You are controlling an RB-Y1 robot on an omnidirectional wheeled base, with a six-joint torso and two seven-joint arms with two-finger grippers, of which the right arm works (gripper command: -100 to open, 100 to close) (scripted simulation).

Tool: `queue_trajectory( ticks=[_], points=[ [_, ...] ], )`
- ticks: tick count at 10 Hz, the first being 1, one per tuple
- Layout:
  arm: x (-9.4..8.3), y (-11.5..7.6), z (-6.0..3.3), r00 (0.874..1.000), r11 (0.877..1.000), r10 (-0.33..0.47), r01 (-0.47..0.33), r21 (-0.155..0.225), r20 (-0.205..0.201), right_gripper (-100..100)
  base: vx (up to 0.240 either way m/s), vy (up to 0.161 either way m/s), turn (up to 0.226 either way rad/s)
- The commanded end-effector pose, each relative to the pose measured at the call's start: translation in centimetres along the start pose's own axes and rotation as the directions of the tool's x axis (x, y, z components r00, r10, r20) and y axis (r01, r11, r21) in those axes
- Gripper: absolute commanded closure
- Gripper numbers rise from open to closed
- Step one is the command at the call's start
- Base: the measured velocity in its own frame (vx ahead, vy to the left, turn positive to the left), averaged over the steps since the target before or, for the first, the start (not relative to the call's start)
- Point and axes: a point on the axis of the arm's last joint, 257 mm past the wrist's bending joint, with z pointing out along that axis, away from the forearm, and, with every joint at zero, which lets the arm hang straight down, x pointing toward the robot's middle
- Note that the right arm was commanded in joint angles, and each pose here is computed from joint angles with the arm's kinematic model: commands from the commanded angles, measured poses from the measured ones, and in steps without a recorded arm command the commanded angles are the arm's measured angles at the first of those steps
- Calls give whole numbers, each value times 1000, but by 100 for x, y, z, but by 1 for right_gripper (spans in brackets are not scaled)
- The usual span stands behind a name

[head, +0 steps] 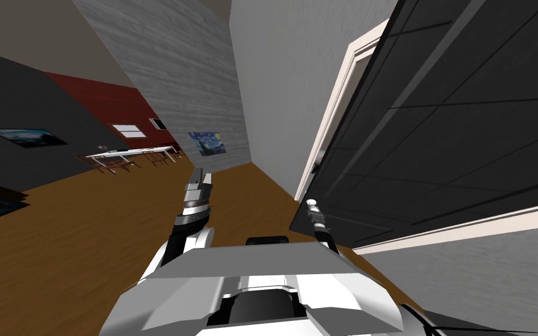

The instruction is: Pull the door open

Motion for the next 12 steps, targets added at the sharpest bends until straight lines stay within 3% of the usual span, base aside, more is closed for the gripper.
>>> queue_trajectory(
  ticks=[1, 3, 4, 12],
  points=[
    [24, -19, -37, 1000, 1000, 4, -4, 29, -8, 100, -237, -31, 147],
    [24, -36, -89, 1000, 998, 7, -6, 60, -7, 100, -229, -17, 109],
    [-3, -27, -87, 1000, 999, 3, -3, 49, 1, 100, -92, -10, 18],
    [16, -33, -385, 1000, 986, 5, -4, 167, -6, 100, -207, -33, 113]
  ],
)
